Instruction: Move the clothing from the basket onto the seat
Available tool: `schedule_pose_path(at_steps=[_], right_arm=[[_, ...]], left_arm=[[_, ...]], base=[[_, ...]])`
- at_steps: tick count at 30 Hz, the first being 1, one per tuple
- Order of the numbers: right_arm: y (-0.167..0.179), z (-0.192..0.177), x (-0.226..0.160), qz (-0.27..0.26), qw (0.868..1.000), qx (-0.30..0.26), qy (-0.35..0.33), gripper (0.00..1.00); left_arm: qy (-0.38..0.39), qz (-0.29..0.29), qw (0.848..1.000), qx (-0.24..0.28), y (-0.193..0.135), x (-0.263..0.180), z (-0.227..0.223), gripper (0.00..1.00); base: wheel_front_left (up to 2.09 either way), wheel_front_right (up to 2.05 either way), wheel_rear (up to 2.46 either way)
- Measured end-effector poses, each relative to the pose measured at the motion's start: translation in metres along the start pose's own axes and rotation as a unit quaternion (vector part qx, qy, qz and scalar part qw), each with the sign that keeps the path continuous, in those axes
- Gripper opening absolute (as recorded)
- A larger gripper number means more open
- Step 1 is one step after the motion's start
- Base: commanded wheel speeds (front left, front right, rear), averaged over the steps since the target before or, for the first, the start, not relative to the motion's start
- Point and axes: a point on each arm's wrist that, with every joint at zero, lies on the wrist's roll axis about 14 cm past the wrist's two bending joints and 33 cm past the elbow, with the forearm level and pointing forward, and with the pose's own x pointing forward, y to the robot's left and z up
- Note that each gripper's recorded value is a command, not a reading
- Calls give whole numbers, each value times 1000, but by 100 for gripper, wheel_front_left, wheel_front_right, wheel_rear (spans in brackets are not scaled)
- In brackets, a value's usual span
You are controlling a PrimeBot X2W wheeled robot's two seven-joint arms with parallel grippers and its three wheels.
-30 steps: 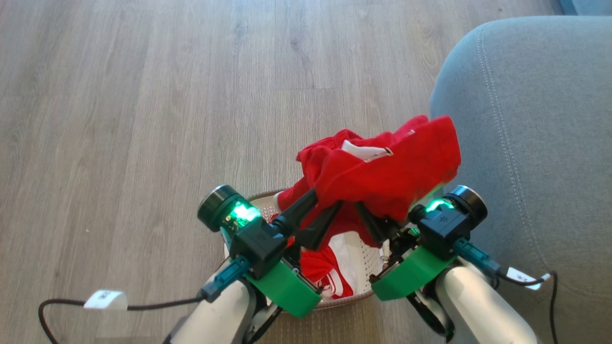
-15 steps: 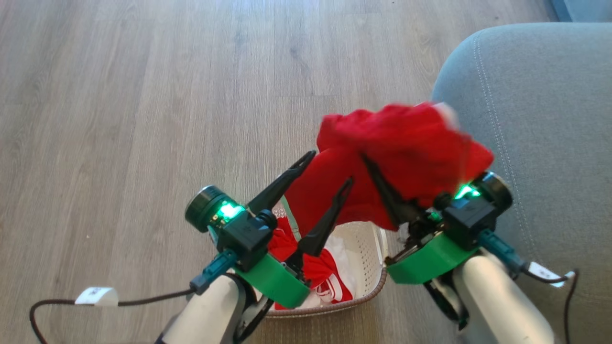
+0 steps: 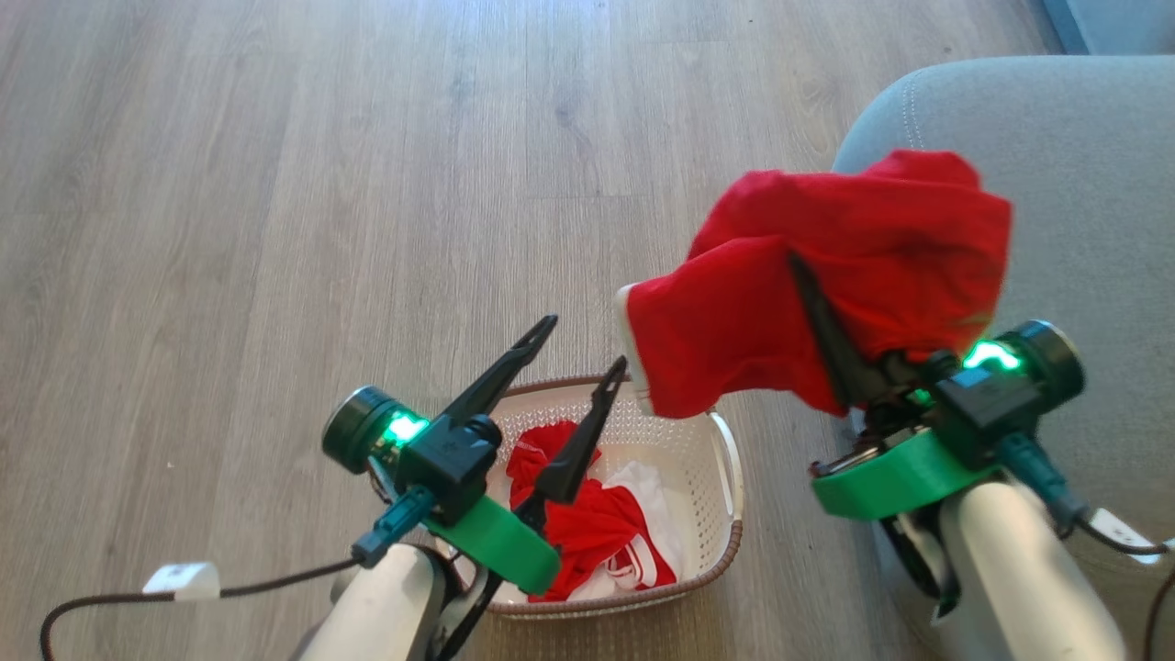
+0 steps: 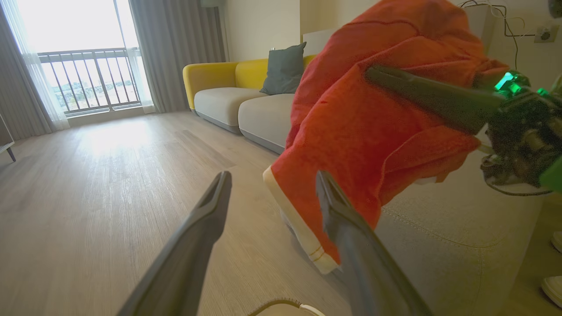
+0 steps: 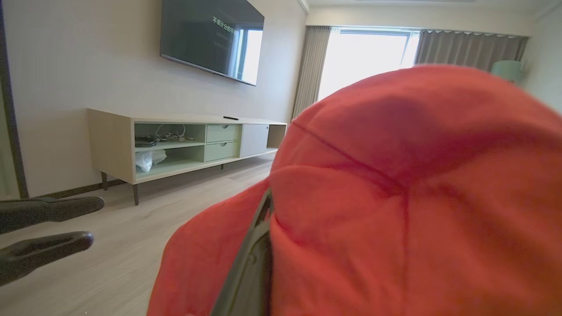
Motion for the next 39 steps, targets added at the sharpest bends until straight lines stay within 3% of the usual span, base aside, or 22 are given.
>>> schedule_pose_path(at_steps=[7, 14, 20, 25, 39], right_arm=[[-29, 6, -5, -43, 999, -18, -7, 0], [-51, -11, -28, -94, 995, -7, 23, 0], [-71, -24, -45, -144, 988, 28, 39, 0], [-79, -54, -75, -190, 975, 77, 82, 0], [-84, -61, -90, -208, 970, 77, 96, 0]], left_arm=[[37, 11, 999, 6, 4, -12, -22, 100], [64, 14, 998, 9, 6, -18, -39, 100], [89, 22, 996, 7, 9, -27, -54, 100], [111, 29, 993, 8, 13, -35, -66, 100], [139, 22, 990, 0, 9, -40, -84, 100]], base=[[0, 0, 0], [0, 0, 0], [0, 0, 0], [0, 0, 0], [0, 0, 0]])
